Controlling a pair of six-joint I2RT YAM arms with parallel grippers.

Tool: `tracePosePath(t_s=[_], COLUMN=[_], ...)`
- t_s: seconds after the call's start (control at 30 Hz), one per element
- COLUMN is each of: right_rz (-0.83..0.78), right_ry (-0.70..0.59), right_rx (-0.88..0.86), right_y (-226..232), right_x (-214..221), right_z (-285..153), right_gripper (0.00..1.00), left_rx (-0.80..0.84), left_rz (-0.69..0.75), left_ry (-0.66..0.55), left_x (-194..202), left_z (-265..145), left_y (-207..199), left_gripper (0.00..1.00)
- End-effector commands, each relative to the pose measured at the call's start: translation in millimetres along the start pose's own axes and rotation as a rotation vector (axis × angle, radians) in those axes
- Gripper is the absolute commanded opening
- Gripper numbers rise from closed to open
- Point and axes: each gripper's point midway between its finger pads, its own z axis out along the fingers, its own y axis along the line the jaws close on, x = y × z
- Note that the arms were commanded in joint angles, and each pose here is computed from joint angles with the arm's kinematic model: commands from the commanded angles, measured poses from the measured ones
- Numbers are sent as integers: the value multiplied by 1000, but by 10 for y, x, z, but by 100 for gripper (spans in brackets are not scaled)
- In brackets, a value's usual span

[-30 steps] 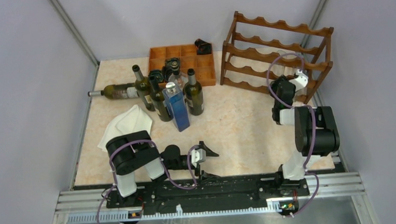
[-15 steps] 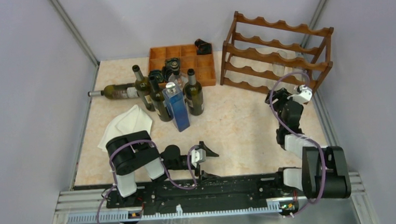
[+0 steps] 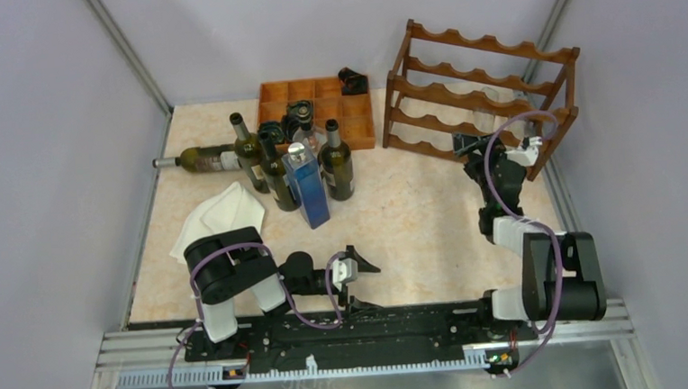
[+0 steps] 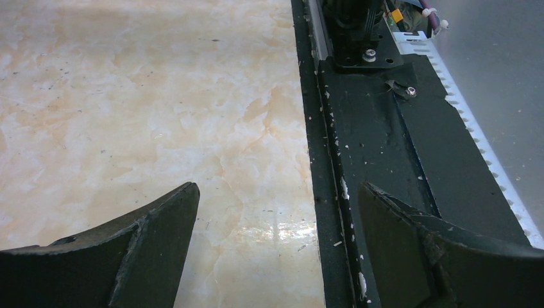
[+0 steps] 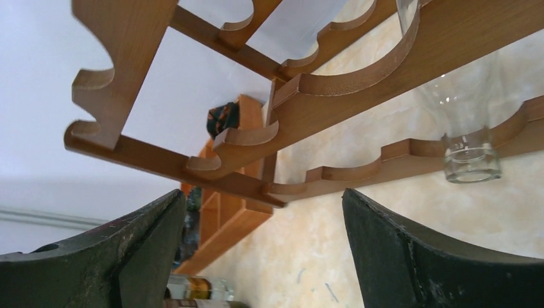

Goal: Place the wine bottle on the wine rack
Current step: Place the wine bottle in the wine rack.

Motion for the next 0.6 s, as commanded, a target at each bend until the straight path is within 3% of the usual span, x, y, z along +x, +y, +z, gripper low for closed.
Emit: tracePosePath(t_s=[0.0, 0.23, 0.57], right_rz=[205, 374, 479], right_ry=[-61, -107, -160], right_rx=[-100, 17, 146], right_y=[365, 193, -13], right_x=[-224, -260, -211], right_z=[174, 391, 631], right_gripper=[91, 92, 84], left_rx=[25, 28, 30], left_rz=[83, 84, 83], left_ry=[-158, -157, -155], left_x=[-399, -395, -391], left_z=[40, 40, 50], left_y=[-28, -30, -28], left_gripper=[99, 99, 99])
